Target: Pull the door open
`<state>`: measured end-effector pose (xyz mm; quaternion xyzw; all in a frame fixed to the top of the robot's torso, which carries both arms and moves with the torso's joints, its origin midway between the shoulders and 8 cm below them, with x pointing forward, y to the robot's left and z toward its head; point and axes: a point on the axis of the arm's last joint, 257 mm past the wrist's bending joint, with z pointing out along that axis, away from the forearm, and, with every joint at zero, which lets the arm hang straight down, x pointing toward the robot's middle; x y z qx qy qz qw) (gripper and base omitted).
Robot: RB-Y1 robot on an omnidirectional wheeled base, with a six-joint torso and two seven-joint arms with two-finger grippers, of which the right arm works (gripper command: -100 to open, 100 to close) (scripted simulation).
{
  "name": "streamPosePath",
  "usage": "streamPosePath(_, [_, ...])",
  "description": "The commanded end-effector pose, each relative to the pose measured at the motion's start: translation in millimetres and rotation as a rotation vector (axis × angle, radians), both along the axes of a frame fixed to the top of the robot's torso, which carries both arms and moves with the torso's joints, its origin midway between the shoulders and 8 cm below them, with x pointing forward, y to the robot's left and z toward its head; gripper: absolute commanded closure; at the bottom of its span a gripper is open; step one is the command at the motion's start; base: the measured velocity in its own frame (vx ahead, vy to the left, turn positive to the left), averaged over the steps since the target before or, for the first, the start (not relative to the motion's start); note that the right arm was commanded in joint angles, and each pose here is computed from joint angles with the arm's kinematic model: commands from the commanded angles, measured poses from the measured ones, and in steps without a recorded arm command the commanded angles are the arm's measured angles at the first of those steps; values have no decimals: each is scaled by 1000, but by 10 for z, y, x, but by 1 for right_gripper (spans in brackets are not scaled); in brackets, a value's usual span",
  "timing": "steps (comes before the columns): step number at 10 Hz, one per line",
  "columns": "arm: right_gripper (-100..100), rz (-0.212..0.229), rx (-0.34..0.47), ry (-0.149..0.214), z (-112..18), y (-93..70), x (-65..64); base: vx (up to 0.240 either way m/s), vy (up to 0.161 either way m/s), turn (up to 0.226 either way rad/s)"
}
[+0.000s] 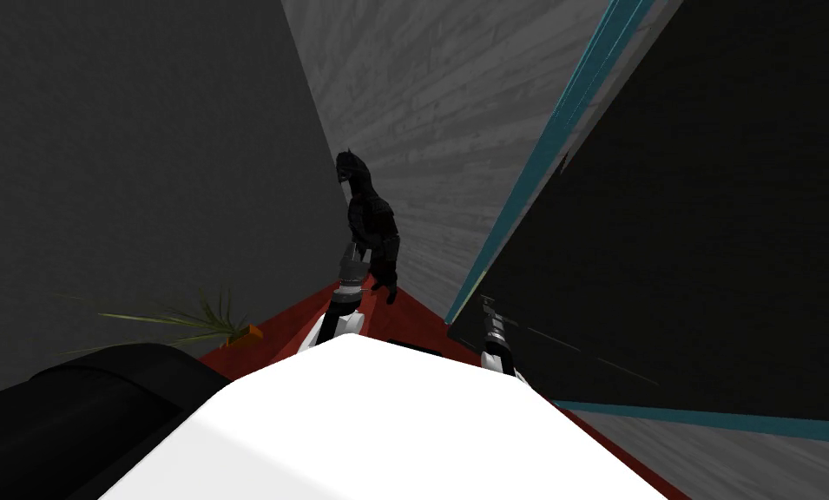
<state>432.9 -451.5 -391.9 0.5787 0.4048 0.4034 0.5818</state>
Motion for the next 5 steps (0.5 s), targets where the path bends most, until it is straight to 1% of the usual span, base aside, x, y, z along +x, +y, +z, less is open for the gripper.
streamPosePath(1, [100,34,4,1,-10,146,48,-265,-39,155])
streamPosePath(2, [100,34,4,1,-10,146,48,-152,-36,66])
streamPosePath(3, [100,56,4,1,-8,224,75,-149,-75,105])
streamPosePath(4, [100,77,4,1,-6,298,100,-223,-106,168])
streamPosePath(5, [100,77,4,1,-6,298,100,-157,-84,88])
